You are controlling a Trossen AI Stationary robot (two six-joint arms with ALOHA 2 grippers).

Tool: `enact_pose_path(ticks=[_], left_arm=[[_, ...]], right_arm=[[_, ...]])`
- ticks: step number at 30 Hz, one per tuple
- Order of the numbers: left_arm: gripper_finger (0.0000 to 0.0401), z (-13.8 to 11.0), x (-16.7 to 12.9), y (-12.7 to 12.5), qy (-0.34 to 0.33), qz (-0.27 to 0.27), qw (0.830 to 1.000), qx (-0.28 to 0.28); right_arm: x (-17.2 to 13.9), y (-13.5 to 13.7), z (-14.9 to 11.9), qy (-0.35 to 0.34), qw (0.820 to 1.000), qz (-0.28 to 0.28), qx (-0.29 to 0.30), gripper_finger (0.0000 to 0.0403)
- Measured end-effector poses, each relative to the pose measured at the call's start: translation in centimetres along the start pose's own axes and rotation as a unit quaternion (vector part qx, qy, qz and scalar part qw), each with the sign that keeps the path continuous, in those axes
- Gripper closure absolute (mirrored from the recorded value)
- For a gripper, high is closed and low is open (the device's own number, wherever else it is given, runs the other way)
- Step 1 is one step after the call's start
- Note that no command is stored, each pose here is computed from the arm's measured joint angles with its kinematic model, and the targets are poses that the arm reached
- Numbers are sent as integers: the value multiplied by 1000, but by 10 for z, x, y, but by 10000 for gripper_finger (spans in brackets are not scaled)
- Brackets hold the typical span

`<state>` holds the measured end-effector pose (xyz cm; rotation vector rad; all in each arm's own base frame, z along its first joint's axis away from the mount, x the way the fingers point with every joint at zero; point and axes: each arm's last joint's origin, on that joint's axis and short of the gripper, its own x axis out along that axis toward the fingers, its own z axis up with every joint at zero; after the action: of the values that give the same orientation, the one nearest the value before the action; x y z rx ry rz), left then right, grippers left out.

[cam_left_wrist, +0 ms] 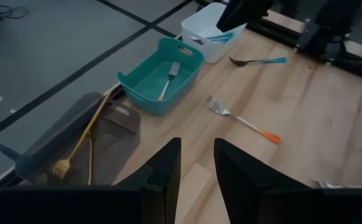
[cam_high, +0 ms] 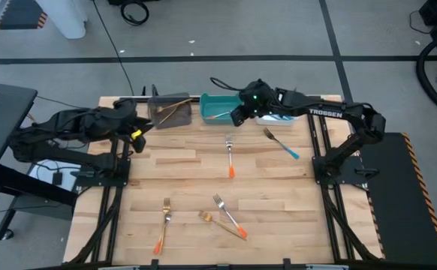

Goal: Sort silverware by color (type)
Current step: Put the orange fork into the blue bin

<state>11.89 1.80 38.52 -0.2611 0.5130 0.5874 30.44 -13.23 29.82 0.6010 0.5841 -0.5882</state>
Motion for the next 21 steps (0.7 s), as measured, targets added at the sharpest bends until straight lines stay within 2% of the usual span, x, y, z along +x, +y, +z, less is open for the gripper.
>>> enact_pose_path(ticks=[13,21], left_arm=[[296,-14,-15,2,15,-31,999,2],[296,-56,9,-3,27,-60,998,-20]], right_arm=[[-4,42,-18,-2,998,63,20,312],[-10,71,-37,-3,997,73,1,312]])
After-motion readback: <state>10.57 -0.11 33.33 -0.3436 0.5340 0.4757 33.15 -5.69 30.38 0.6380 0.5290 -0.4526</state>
